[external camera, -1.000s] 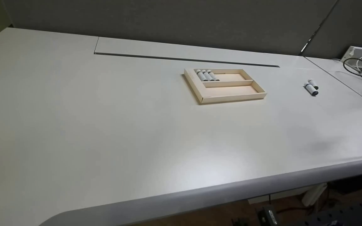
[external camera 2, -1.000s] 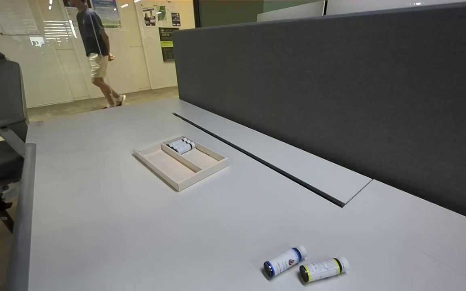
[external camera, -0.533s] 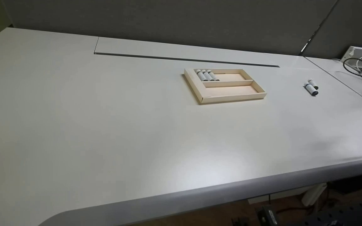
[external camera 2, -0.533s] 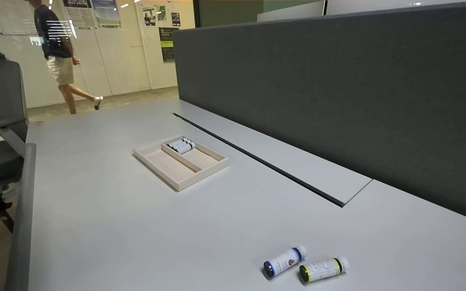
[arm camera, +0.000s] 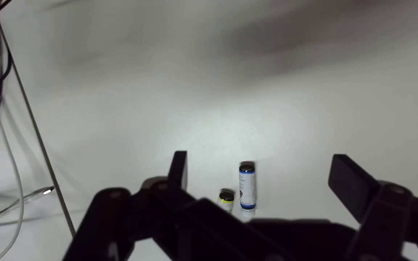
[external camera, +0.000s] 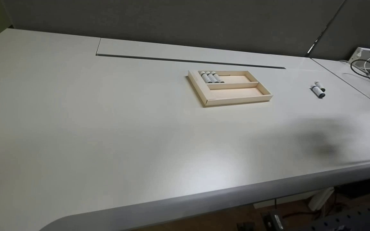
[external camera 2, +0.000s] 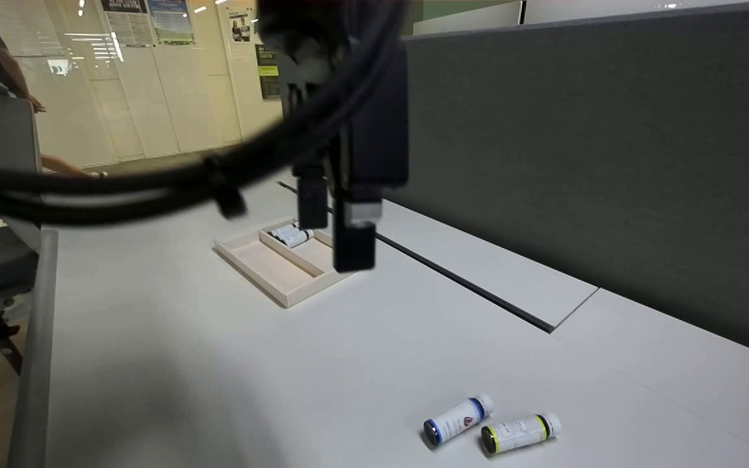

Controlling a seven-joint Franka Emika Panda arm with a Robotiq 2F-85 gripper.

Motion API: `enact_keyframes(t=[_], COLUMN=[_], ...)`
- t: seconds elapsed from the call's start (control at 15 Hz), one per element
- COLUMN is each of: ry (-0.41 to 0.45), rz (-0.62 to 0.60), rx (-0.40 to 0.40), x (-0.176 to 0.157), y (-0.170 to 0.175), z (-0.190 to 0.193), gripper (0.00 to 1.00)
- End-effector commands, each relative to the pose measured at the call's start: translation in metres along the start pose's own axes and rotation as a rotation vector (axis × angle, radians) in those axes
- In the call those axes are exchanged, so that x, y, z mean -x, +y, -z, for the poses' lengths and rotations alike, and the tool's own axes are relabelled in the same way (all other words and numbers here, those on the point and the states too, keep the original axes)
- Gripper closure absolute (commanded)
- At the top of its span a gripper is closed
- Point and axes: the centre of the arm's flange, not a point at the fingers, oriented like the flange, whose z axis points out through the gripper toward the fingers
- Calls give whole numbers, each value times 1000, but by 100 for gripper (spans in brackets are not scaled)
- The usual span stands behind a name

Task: Put the leftmost object on the table in the upper half of the cardboard box

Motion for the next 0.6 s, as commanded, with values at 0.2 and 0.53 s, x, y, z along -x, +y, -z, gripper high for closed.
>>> enact_keyframes(t=[0.2, 0.53], ry=[-29, -27], rz=[-117, -135], rx=[-11, -14], x=[-45, -50], y=[2, 4], z=[-15, -9], gripper=[0, 0])
